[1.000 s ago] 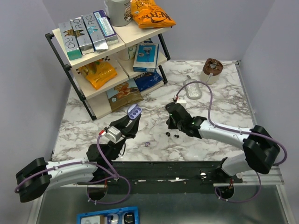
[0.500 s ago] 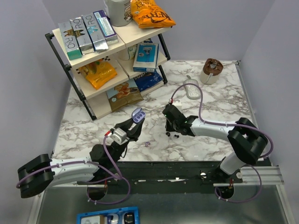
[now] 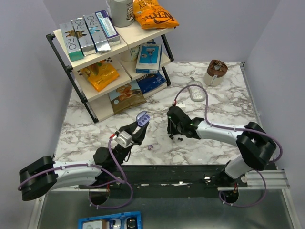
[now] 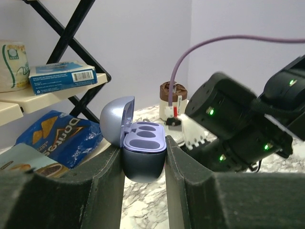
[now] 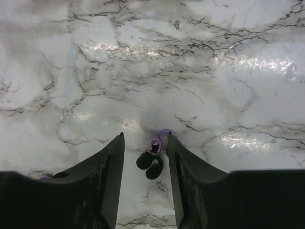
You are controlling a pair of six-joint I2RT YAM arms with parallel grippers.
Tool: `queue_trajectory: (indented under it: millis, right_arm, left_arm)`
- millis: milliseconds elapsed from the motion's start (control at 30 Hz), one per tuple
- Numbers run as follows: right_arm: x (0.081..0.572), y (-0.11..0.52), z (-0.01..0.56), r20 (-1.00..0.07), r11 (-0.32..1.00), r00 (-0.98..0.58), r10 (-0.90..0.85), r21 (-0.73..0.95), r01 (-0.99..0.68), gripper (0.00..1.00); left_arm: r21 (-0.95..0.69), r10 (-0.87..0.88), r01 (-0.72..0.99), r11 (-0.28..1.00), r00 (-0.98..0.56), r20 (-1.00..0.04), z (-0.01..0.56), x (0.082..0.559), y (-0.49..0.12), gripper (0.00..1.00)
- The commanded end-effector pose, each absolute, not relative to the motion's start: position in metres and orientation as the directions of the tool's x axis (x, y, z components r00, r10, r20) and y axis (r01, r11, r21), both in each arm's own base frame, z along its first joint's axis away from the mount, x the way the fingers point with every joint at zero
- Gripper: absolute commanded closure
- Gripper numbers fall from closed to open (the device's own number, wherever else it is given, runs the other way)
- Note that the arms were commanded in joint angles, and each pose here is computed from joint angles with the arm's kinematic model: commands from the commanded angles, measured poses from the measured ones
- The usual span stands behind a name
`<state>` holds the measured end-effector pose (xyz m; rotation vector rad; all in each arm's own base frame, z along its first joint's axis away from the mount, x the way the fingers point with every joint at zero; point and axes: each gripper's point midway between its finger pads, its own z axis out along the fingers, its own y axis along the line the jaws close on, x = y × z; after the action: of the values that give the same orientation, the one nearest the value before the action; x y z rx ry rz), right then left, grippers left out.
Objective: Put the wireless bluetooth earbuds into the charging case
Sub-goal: Place the earbud at the center of the board.
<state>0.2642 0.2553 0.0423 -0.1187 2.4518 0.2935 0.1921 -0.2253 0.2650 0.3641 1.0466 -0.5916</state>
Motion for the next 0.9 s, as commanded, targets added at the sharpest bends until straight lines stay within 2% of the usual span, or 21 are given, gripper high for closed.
queue_trajectory:
  millis: [0, 67, 167, 200, 267, 433, 567, 867]
  right_arm:
    - [0.269, 0.260, 0.092, -0.676, 0.954, -0.736, 0.024, 0.236, -0.185, 0.50]
    - [0.270, 0.260, 0.104, -0.695, 0.949, -0.719, 0.005, 0.230, -0.215, 0.51]
    - [0.274, 0.263, 0.111, -0.703, 0.947, -0.709, -0.064, 0.181, -0.266, 0.66]
    - [0.275, 0.264, 0.109, -0.691, 0.946, -0.718, -0.086, 0.170, -0.276, 0.72]
    - [0.271, 0.261, 0.091, -0.616, 0.948, -0.776, -0.134, 0.147, -0.281, 0.72]
    - [0.262, 0.257, 0.076, -0.540, 0.942, -0.835, -0.107, 0.215, -0.260, 0.57]
    - [0.259, 0.252, 0.071, -0.538, 0.942, -0.837, -0.104, 0.216, -0.256, 0.48]
    - [0.253, 0.220, 0.057, -0.540, 0.957, -0.827, -0.154, 0.126, -0.261, 0.50]
  left_arm:
    - [-0.043, -0.357, 0.610, 0.791, 0.404, -0.842, 0.284, 0.188, -0.216, 1.00]
    - [-0.045, -0.359, 0.611, 0.790, 0.402, -0.842, 0.283, 0.188, -0.216, 1.00]
    - [-0.052, -0.366, 0.612, 0.789, 0.401, -0.840, 0.283, 0.188, -0.215, 1.00]
    - [-0.050, -0.365, 0.613, 0.789, 0.402, -0.840, 0.283, 0.188, -0.215, 1.00]
    - [-0.044, -0.360, 0.611, 0.790, 0.406, -0.840, 0.284, 0.187, -0.215, 1.00]
    - [-0.039, -0.353, 0.608, 0.793, 0.408, -0.842, 0.284, 0.186, -0.212, 1.00]
    - [-0.039, -0.346, 0.607, 0.794, 0.398, -0.850, 0.279, 0.187, -0.211, 1.00]
    - [-0.034, -0.337, 0.609, 0.792, 0.390, -0.857, 0.276, 0.186, -0.210, 1.00]
